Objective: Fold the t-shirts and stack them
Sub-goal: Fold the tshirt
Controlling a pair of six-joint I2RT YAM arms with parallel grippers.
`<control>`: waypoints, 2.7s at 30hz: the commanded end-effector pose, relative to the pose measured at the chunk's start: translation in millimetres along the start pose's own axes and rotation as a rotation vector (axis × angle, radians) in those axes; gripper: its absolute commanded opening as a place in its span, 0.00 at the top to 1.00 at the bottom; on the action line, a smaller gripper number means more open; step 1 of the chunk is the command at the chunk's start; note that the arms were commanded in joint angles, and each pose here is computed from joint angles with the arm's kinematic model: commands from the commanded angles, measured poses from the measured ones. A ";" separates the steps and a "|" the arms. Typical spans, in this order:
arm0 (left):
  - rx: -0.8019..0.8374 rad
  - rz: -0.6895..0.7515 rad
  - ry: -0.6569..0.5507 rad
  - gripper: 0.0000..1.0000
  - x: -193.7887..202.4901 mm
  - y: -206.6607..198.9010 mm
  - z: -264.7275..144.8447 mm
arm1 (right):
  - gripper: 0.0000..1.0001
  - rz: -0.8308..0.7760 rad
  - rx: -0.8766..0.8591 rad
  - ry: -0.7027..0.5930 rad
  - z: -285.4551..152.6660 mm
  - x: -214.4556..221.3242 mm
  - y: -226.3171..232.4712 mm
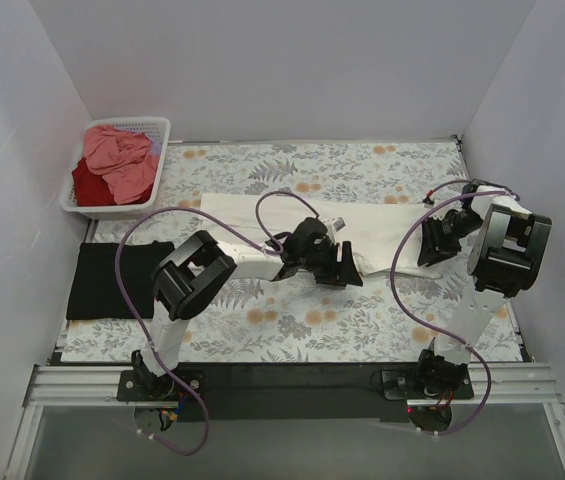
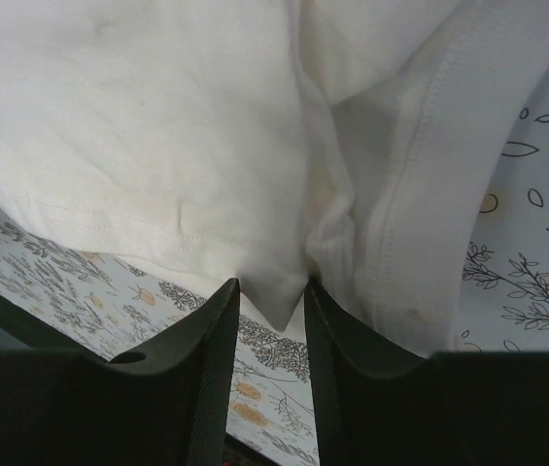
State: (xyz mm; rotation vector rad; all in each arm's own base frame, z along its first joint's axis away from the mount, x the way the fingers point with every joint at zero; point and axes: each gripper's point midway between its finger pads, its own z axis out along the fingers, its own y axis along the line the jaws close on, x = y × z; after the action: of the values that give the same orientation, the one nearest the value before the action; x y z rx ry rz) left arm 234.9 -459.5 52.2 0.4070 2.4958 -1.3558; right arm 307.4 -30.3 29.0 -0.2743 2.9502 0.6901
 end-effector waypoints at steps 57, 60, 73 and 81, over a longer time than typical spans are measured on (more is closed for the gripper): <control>0.011 -0.260 -0.186 1.00 -52.2 -17.8 30.8 | 0.99 -0.022 -0.062 -0.073 -24.7 -21.1 18.6; 0.023 -0.260 -0.188 1.00 -51.4 -18.8 30.0 | 0.99 -0.024 -0.063 -0.073 -24.9 -20.6 19.3; 0.102 -0.186 -0.238 1.00 -93.2 -43.8 -1.4 | 0.99 -0.070 -0.128 -0.182 -47.3 -55.6 34.3; 0.100 -0.173 -0.281 1.00 -117.5 -29.5 -4.5 | 0.99 -0.070 -0.159 -0.232 -54.0 -85.6 32.6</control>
State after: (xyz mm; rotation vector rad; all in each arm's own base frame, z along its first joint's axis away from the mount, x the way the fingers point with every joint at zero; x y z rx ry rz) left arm 319.1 -482.4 78.6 -0.0377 2.3894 -1.4494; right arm 369.4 -15.6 92.5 -0.3023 2.7013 0.8347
